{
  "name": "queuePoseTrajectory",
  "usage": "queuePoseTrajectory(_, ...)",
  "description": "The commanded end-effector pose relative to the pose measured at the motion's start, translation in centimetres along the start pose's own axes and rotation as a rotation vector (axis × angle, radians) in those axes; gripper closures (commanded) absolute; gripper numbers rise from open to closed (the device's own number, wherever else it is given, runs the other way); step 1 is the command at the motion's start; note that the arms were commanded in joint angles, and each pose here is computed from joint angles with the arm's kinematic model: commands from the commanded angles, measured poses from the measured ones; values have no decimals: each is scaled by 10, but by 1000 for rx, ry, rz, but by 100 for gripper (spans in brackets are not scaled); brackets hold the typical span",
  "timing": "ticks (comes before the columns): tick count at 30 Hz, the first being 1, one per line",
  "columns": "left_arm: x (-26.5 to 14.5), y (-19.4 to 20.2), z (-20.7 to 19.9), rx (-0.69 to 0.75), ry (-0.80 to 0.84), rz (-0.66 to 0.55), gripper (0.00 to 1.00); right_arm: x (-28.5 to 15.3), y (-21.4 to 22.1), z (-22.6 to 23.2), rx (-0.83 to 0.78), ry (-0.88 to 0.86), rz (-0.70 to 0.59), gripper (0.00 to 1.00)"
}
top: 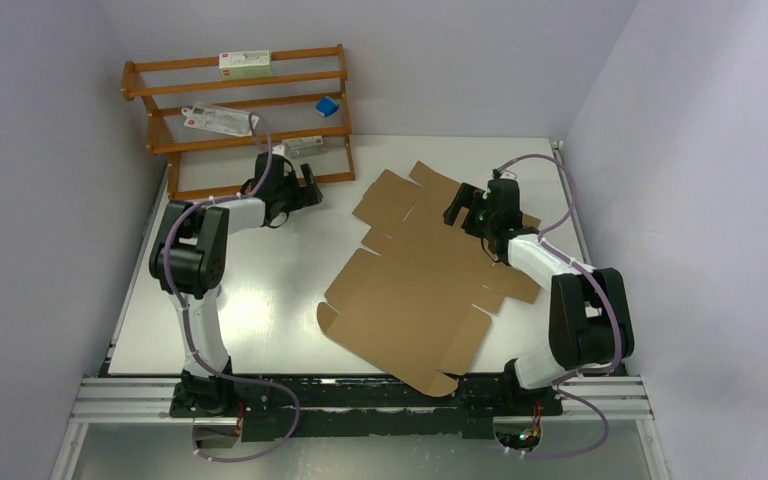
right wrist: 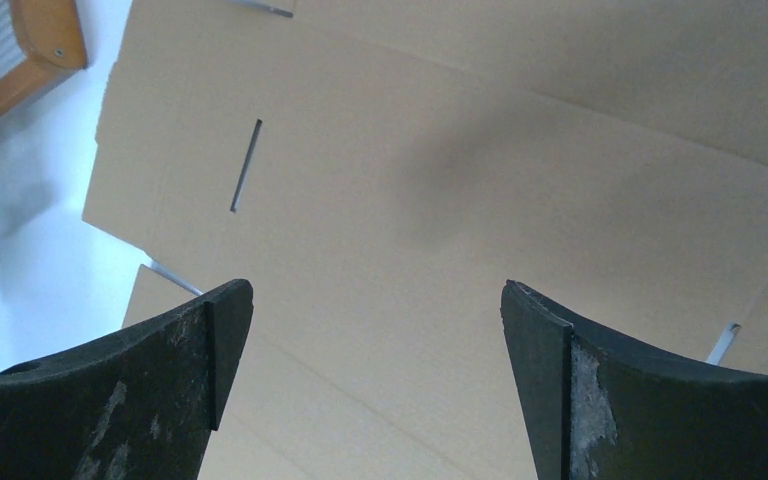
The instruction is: Fold the paper box
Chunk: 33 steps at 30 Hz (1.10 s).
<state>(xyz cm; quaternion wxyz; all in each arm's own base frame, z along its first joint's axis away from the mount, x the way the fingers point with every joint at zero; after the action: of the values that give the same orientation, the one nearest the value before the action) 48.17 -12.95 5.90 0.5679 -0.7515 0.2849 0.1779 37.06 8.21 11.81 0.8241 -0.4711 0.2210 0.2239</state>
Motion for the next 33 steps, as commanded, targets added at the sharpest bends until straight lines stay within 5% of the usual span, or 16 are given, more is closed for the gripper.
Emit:
queuePoseTrajectory(1,-27,24,-61,-10,256,52,3,7,-4,7,1,-39,-10,0)
queuePoseTrajectory(19,20,63,-119,76,523,223,18,0,11,5,1,-78,13,0)
queuePoseTrajectory(26,24,75,-124,41,568,249,43,2,11,7,-15,-97,24,0)
queuePoseTrajectory(33,12,60,-112,0,584,195,92,0,10,11,-32,-120,26,0)
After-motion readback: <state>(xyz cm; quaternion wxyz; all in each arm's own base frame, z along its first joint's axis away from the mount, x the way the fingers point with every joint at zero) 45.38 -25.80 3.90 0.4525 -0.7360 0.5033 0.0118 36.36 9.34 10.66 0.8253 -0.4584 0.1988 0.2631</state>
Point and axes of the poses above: each gripper's point midway between its finger pads, its own x axis out along the fingers, its own z axis along the line the jaws close on, y = z × x, the point moved 4 cm from there along -x, back along the fingers, and after that the axes turned 6 degrees about x, right-handed, at the moved point
